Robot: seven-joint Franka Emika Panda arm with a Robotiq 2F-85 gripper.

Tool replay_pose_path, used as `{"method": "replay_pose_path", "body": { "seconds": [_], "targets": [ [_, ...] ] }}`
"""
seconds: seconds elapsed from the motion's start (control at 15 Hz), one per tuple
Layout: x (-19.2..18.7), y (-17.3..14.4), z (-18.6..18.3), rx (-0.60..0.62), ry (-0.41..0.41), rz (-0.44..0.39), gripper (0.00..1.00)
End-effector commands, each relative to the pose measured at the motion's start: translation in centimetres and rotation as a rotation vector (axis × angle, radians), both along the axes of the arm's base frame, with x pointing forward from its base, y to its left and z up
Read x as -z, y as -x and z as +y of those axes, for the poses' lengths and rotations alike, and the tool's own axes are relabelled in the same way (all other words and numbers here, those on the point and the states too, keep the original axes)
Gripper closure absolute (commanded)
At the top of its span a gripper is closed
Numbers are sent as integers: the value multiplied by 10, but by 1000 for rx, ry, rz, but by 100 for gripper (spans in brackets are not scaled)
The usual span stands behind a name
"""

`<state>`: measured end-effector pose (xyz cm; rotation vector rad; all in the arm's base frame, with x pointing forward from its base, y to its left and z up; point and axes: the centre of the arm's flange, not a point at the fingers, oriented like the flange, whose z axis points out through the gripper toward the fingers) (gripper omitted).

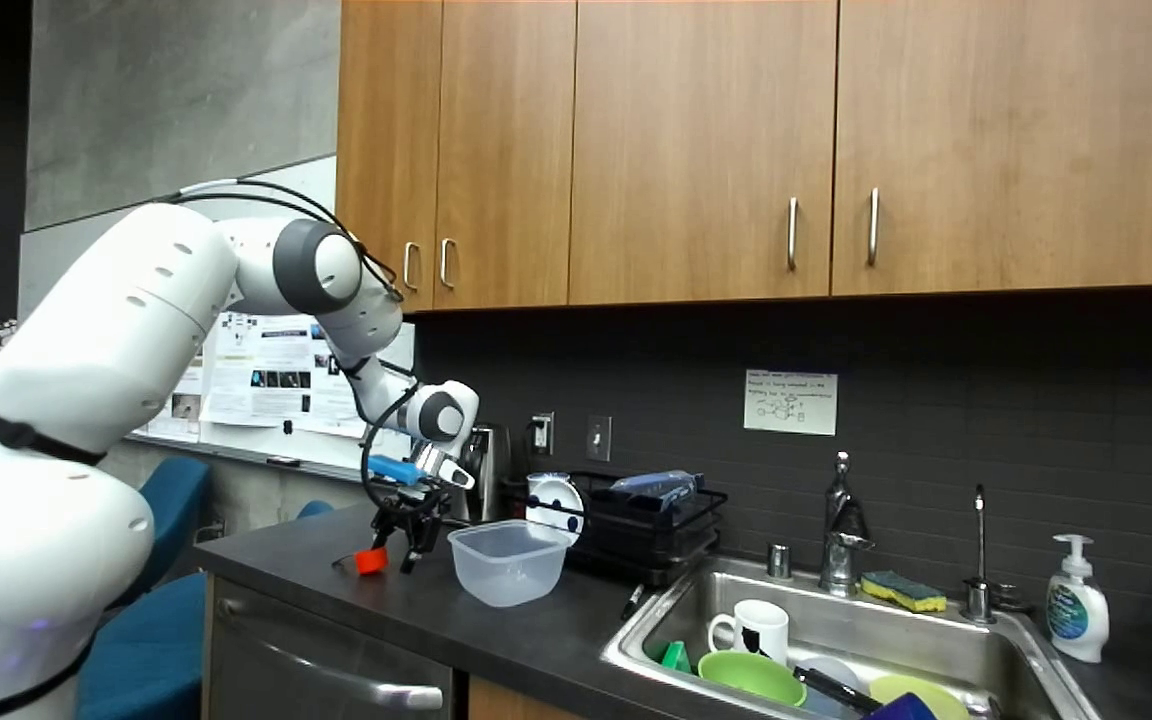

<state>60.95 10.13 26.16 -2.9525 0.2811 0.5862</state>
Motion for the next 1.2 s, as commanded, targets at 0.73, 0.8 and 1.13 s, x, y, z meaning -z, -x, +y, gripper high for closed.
{"method": "replay_pose_path", "body": {
  "seconds": [0.73, 0.8, 1.13],
  "targets": [
    [2, 0, 1, 1, 1, -12, 40],
    [2, 0, 2, 1, 1, -16, 47],
    [2, -1, 2, 1, 1, -19, 55]
  ]
}}
